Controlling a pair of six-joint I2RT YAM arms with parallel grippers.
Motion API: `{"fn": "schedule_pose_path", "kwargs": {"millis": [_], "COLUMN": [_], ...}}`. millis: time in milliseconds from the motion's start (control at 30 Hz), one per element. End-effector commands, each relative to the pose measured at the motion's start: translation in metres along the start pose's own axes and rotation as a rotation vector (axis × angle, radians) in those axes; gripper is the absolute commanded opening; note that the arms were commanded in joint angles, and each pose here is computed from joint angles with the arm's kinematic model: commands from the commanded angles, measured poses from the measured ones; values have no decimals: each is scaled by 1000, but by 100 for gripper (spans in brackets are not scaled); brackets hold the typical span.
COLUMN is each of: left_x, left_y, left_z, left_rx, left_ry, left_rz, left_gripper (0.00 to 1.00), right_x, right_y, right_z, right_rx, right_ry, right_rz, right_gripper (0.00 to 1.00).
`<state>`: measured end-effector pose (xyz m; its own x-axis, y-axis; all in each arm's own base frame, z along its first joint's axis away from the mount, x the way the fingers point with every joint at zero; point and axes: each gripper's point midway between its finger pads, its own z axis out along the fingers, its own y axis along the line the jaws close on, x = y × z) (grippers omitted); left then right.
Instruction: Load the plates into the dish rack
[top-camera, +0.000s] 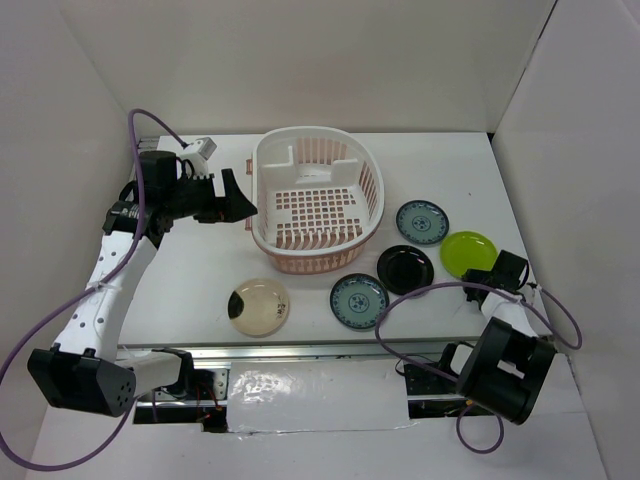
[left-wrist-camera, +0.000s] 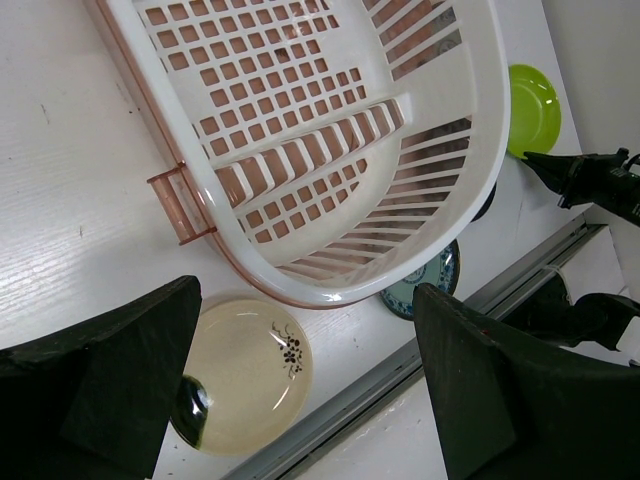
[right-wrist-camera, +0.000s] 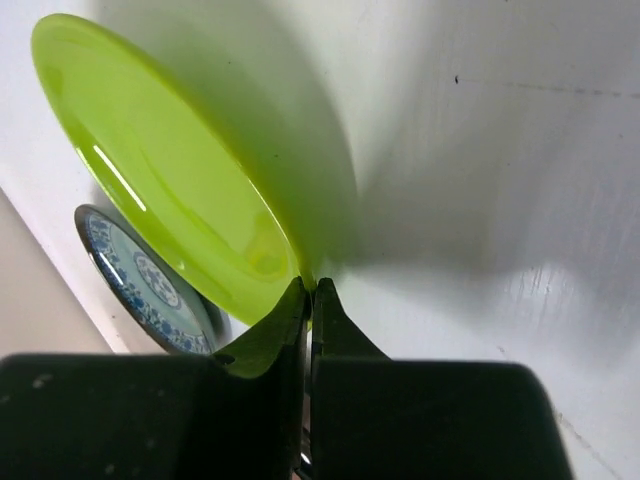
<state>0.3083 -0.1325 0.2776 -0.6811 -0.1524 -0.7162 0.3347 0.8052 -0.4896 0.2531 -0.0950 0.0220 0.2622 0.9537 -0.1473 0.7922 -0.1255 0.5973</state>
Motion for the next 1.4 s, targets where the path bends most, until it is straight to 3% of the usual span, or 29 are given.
{"fn": "schedule_pose_path", "kwargs": {"millis": [0,467,967,1233,1367], "left_x": [-12,-11,-24,-36,-51], "left_y": [-7,-13,-4,13,21], "left_z": [-2,-5,-9,-18,-29], "left_rx": [30,49,-43,-168,-225], "left_ry": [-40,-27,-50,-75,-102], "left_rz": [46,28,-6,-18,-34], "left_gripper": [99,99,99,99,99], "right_x": [-4,-23,-7,61,105], "right_y": [-16,9,145,227,245], "right_z": [-4,-58,-183,-255,-276], "right_rx": [50,-98,-525,-629,-645], "right_ry": [-32,-159,-78,-32,-25], "right_rz": [3,-23,-373,-694,-825], "right_gripper": [0,0,0,0,0]}}
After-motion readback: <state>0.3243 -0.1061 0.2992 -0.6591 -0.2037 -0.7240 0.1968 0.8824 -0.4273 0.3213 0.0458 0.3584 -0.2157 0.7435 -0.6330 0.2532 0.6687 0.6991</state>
